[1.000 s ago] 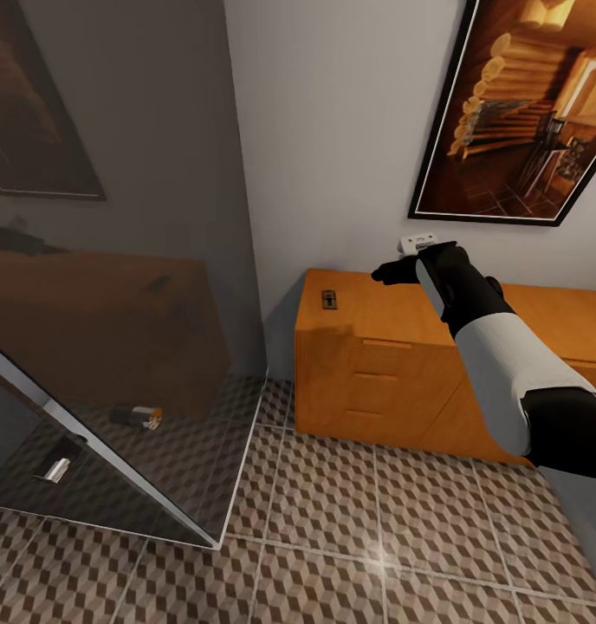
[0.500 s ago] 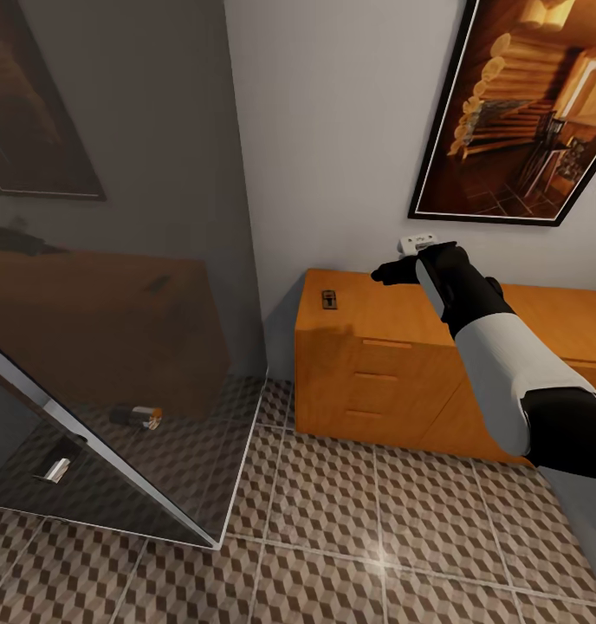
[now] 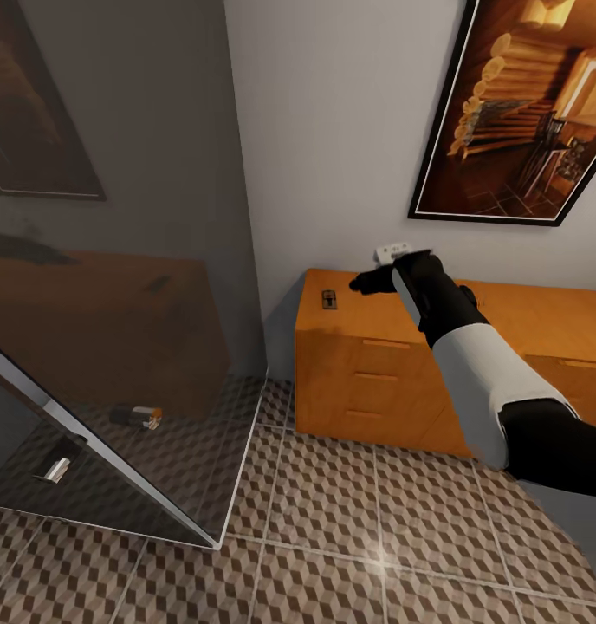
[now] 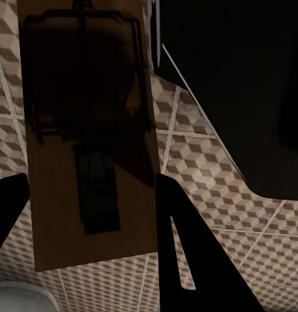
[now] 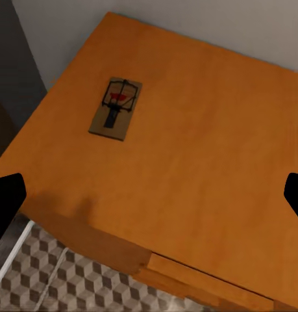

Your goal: Take the four mousetraps from the cabinet in the bathroom and place them on the bathroom floor. Make sure all four end up on the same floor surface, and ensure that at least two of them are either under or directly next to the same bathroom sink.

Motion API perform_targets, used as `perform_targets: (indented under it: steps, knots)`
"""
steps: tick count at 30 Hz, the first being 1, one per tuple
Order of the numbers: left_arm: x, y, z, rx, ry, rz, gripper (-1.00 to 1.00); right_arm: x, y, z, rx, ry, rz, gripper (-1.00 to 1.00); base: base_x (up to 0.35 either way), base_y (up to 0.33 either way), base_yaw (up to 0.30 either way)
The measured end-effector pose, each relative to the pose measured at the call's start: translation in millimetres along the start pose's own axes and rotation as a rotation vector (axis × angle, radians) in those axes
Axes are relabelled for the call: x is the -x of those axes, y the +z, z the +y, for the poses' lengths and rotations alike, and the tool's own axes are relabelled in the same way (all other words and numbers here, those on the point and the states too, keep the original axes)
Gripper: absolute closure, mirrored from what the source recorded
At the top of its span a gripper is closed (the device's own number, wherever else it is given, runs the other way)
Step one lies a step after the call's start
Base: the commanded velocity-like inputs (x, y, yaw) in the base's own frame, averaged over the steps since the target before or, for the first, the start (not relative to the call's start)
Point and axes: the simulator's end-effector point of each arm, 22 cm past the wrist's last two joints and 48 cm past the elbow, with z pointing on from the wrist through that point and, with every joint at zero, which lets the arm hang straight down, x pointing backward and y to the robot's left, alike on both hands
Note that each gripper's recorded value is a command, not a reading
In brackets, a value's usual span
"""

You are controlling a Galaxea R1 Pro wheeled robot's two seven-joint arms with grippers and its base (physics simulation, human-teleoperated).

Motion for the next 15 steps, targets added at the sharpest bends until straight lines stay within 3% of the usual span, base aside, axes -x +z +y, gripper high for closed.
perform_targets:
  steps: [15]
  knots:
    - [-0.4, -0.1, 2.8, 0.004, 0.000, 0.001, 1.00, -8.3, 7.9, 38.3, 0.037, -0.011, 0.018, -1.00, 0.000, 0.000, 0.000]
